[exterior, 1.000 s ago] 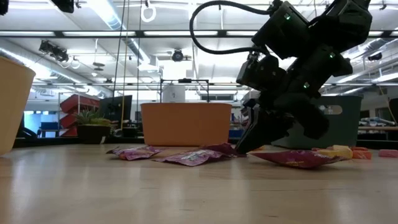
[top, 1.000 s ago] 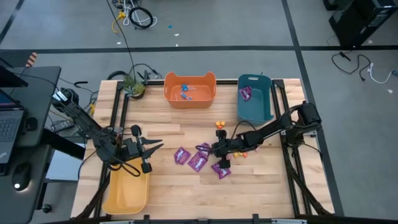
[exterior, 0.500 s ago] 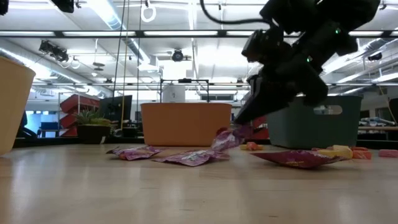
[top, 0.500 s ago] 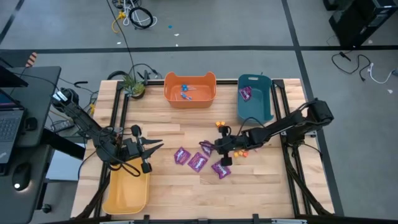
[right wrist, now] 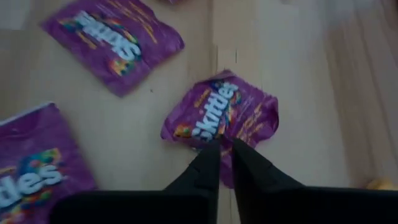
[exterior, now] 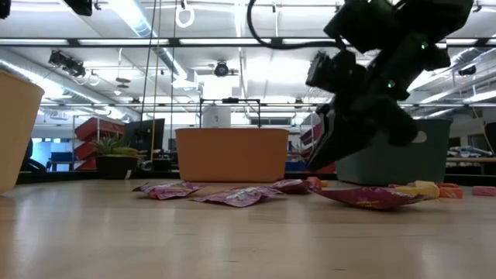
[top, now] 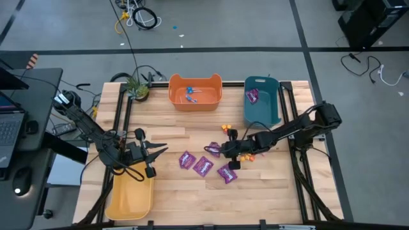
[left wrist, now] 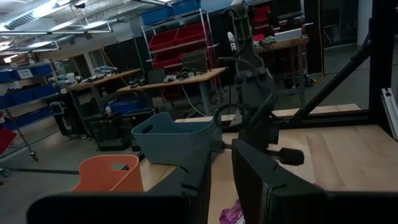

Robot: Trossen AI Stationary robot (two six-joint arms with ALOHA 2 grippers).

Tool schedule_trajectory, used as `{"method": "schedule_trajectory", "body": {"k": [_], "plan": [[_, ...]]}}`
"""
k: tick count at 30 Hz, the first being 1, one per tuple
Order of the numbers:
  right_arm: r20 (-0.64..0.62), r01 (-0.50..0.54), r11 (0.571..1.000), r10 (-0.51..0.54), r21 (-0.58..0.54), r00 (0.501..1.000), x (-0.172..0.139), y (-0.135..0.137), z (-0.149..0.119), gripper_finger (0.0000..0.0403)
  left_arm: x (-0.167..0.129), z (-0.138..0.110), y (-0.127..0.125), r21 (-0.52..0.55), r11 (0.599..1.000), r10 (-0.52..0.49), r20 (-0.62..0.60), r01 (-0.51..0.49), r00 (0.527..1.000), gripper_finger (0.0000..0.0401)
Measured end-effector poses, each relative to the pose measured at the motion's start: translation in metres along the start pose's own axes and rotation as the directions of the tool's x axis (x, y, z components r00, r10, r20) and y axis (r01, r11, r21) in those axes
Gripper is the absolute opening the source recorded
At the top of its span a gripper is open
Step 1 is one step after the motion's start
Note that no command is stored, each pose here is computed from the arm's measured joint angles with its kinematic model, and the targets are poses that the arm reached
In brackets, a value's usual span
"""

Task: Sort candy
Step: Put the top purple candy into the blue bin

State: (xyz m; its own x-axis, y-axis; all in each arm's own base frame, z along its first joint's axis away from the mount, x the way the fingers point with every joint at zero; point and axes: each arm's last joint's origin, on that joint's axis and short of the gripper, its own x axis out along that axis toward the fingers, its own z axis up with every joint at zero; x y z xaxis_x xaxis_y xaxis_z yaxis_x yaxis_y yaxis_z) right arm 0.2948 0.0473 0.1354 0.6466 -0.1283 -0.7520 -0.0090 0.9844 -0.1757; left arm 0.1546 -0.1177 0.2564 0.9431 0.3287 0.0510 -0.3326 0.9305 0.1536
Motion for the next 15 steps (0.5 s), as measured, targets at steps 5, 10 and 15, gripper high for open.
{"method": "schedule_trajectory", "body": {"k": [5, 10, 15], "plan": [[-0.029, 0.028, 0.997, -0.026, 0.074, 0.999, 0.009, -0.007, -0.004, 0.0084, 0.000, 0.000, 0.000, -0.001, 1.000, 0.000, 0.000, 0.000, 1.000, 0.0067], [-0.047, 0.036, 0.995, -0.031, 0.092, 0.998, 0.016, -0.009, -0.008, 0.0139, 0.000, 0.000, 0.000, 0.000, 1.000, 0.000, -0.001, 0.000, 1.000, 0.0067], [-0.035, 0.021, 0.996, -0.018, 0.091, 0.999, 0.022, -0.007, -0.008, 0.0174, 0.000, 0.000, 0.000, 0.002, 1.000, 0.000, -0.002, 0.000, 1.000, 0.0067]]}}
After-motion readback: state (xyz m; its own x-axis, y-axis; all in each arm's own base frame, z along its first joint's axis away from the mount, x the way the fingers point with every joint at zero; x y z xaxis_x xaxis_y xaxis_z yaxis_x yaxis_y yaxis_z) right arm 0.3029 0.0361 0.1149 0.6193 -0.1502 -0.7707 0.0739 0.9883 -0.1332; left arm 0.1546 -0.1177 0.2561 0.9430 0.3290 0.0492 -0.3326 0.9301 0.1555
